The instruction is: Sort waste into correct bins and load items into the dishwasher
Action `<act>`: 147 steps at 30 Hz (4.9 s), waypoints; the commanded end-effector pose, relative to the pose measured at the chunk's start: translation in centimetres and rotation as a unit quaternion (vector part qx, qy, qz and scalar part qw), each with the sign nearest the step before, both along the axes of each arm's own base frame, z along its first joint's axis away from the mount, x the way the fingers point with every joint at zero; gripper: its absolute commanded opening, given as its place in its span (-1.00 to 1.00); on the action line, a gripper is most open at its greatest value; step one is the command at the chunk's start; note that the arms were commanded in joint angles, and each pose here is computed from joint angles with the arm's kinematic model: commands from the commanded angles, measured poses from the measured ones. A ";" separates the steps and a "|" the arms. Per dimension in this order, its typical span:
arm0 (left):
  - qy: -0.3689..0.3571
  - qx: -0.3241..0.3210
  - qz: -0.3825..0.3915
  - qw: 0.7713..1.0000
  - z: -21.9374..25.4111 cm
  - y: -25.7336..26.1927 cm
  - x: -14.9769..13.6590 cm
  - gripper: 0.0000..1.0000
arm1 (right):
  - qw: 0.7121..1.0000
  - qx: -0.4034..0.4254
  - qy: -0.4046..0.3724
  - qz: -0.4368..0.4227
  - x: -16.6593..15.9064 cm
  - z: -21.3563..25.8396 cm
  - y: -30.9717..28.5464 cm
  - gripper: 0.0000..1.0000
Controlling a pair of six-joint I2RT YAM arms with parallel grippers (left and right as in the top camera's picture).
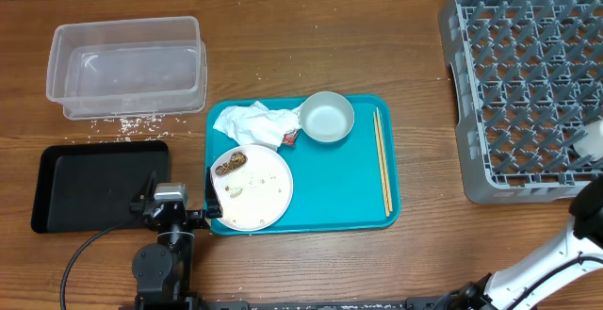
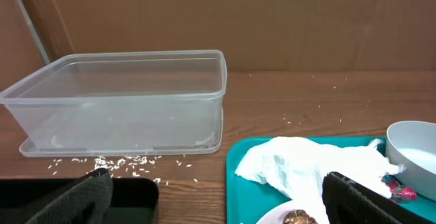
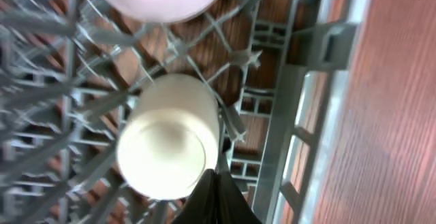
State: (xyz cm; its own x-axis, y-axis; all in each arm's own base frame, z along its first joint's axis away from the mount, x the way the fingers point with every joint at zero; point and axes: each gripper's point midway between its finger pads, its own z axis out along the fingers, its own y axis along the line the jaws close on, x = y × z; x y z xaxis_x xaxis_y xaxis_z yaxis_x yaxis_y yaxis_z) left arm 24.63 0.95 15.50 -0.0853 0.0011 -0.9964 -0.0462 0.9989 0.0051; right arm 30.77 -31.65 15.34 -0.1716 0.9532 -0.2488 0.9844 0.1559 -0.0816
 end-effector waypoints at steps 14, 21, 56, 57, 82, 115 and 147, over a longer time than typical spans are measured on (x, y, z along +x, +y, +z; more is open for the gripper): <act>-0.004 -0.003 -0.001 1.000 0.1 0.0 0.0 1.00 | 0.791 0.136 -0.367 0.471 9.7 17.9 20.7 -0.22; -0.004 -0.003 -0.001 1.000 0.1 0.0 0.0 1.00 | 0.721 0.169 -0.254 0.622 10.8 13.6 34.8 0.25; -0.004 -0.003 -0.001 1.000 0.1 0.0 0.0 1.00 | 0.823 0.069 -0.005 0.563 10.3 -11.6 59.0 -0.35; -0.004 -0.003 -0.001 1.000 0.1 0.0 0.0 1.00 | 0.824 0.069 0.002 0.563 10.0 -11.8 58.8 -0.36; -0.004 -0.003 -0.002 1.000 0.1 0.0 0.0 1.00 | 0.812 0.100 0.031 0.574 8.2 -9.2 58.7 -0.93; -0.004 -0.003 -0.001 1.000 0.1 0.0 0.0 1.00 | 0.708 -0.037 -0.509 0.488 21.7 17.7 4.9 -0.92; -0.004 -0.003 -0.001 1.000 0.1 0.0 0.0 1.00 | 0.755 0.130 -0.580 0.277 21.1 -1.0 -6.6 -0.61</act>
State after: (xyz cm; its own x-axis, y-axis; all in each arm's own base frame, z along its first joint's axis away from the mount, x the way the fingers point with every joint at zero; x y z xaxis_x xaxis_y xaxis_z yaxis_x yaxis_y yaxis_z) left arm 24.62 0.95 15.51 -0.0853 0.0011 -0.9964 -0.0462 0.9989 0.0051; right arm 52.78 -36.20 14.10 -0.4181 0.8283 -0.3730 0.0963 0.4487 0.8885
